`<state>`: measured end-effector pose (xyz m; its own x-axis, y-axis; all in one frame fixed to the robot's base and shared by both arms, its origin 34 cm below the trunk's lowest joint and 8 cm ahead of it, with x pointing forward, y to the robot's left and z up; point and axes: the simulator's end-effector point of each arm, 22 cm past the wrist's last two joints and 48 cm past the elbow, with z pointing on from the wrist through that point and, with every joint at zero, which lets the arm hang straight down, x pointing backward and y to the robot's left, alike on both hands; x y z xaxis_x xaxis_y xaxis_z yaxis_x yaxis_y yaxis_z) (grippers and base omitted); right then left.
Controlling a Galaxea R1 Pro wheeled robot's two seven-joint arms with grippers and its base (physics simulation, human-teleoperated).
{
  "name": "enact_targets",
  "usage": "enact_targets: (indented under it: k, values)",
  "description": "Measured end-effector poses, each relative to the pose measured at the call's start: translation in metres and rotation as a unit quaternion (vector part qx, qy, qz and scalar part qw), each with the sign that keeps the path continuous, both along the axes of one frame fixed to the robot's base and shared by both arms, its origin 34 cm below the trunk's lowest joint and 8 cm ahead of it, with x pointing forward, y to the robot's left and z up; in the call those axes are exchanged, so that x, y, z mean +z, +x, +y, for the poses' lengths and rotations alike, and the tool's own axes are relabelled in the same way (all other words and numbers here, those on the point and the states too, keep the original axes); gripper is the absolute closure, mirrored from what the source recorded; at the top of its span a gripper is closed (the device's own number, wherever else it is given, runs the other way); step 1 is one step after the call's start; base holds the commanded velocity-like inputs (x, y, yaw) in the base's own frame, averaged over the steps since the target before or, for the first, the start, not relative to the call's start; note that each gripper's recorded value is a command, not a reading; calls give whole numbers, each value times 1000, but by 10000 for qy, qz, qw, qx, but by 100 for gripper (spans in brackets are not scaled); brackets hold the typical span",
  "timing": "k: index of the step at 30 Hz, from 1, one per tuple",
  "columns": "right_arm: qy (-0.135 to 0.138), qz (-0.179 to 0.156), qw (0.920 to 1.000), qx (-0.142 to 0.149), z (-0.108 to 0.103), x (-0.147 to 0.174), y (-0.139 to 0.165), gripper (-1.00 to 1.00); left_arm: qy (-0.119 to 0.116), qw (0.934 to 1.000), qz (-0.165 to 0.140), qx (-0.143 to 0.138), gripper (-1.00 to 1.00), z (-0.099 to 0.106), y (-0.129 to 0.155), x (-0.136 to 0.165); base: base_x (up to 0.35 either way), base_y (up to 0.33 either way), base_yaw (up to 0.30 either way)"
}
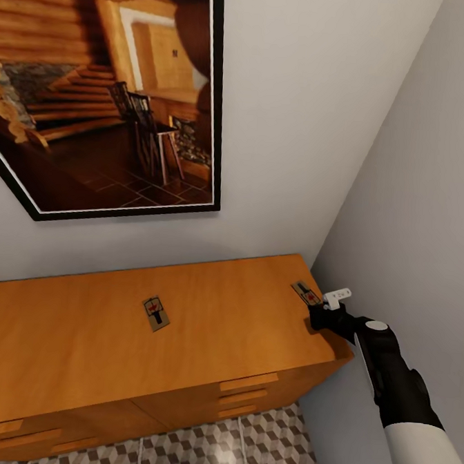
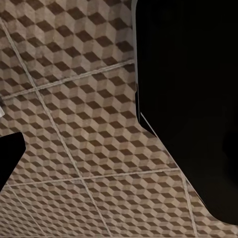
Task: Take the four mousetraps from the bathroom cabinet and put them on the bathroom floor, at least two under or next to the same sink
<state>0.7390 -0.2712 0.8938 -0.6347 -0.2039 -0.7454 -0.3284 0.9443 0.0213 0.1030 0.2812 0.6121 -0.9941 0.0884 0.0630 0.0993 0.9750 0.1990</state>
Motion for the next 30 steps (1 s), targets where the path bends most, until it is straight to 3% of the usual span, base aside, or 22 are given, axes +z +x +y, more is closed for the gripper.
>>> enact_targets:
  k: [13,30]
  values:
    - [-29,135,9999,-80,-3,2,-2,100,-1,10000,2,-1,-100,0,0,0,0,0,0]
    - [-78,53,9997,-204,-5,35,4,100,-5,10000,-4,-2,-100,0,0,0,0,0,0]
